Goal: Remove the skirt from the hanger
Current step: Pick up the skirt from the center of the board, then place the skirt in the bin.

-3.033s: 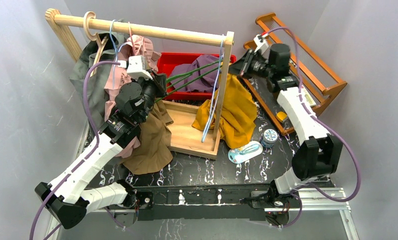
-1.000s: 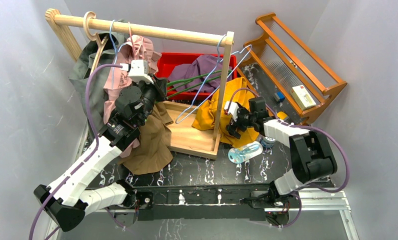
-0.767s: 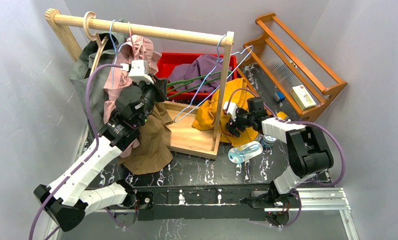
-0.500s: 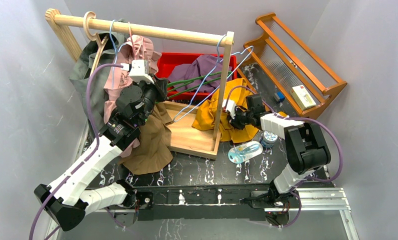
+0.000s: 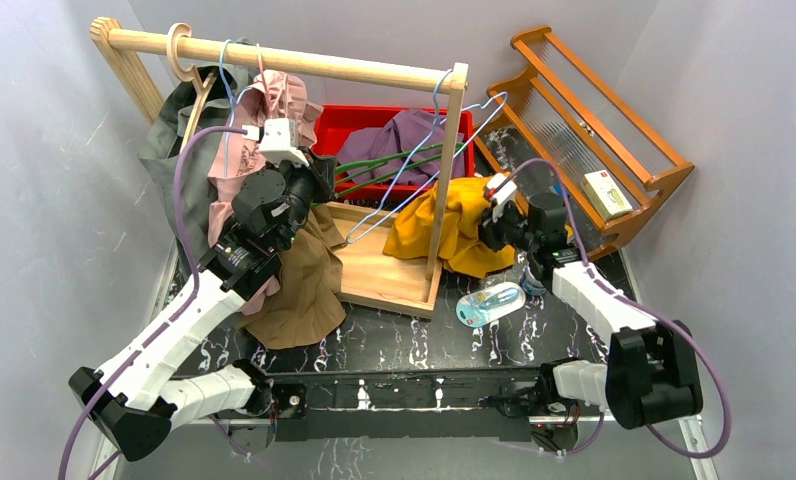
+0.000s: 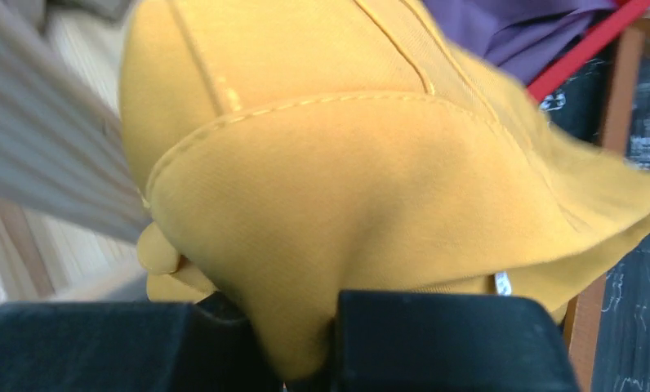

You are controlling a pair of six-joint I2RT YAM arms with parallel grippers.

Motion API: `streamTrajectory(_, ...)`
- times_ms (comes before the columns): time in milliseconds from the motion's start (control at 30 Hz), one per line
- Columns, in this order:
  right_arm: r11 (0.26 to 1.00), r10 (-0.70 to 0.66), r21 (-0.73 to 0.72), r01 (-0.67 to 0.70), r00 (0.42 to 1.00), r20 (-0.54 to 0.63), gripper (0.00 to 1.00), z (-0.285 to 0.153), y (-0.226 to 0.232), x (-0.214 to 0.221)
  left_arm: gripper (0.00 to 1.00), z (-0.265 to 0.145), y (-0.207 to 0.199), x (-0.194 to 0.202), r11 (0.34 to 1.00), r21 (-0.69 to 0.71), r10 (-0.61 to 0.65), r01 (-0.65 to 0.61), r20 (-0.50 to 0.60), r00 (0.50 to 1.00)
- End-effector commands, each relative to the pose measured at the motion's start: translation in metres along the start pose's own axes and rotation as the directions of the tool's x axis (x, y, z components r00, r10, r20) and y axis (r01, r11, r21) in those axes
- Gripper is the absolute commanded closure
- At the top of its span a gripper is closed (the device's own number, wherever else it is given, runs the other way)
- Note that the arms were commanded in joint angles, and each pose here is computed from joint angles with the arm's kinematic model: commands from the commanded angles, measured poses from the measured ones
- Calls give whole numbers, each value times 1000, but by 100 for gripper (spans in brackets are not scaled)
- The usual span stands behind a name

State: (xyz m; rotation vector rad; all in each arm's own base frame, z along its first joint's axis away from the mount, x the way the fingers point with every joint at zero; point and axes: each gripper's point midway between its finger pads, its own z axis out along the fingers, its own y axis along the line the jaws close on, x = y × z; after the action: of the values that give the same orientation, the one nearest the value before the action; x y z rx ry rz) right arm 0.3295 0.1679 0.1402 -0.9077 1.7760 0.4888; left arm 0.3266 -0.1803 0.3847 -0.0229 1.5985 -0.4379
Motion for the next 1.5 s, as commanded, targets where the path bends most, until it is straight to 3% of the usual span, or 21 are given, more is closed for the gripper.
streamTrajectory(0, 973, 165, 104, -206, 936, 312, 100, -24, -28, -102, 100, -4, -4, -29, 1000, 9, -31, 30, 79, 996)
streamTrajectory(167, 874, 338, 169, -455, 821, 461, 100, -57, -64, -142, 100, -8, -1, -34, 999, -4, -34, 35, 92, 995)
streamTrajectory(300, 805, 469, 91, -586, 724, 506, 100, -67, -87, -165, 100, -10, 1, -46, 999, -17, -38, 40, 125, 991)
streamTrajectory(400, 825, 477, 9, -565, 704, 526, 100, -65, -90, -194, 100, -9, 5, -53, 998, -44, -46, 54, 155, 987)
streamTrajectory(633, 824, 474, -95, -559, 588, 655, 100, -69, -120, -270, 100, -9, 17, -62, 989, -113, -73, 97, 201, 977)
streamTrajectory(833, 800, 561, -265, -538, 516, 647, 100, -38, -133, -306, 100, -11, 14, -81, 981, -106, -133, 164, 256, 958)
streamTrajectory(967, 802, 585, -351, -484, 517, 625, 100, -10, -129, -328, 100, -5, 10, -86, 980, -102, -141, 172, 261, 955)
streamTrajectory(1300, 756, 628, -405, -515, 395, 670, 100, 59, -141, -336, 100, -4, 13, -82, 979, -120, -127, 162, 257, 958)
streamTrajectory(1467, 766, 596, -362, -532, 376, 710, 100, 103, -126, -319, 100, -3, 11, -84, 981, -115, -121, 154, 253, 960)
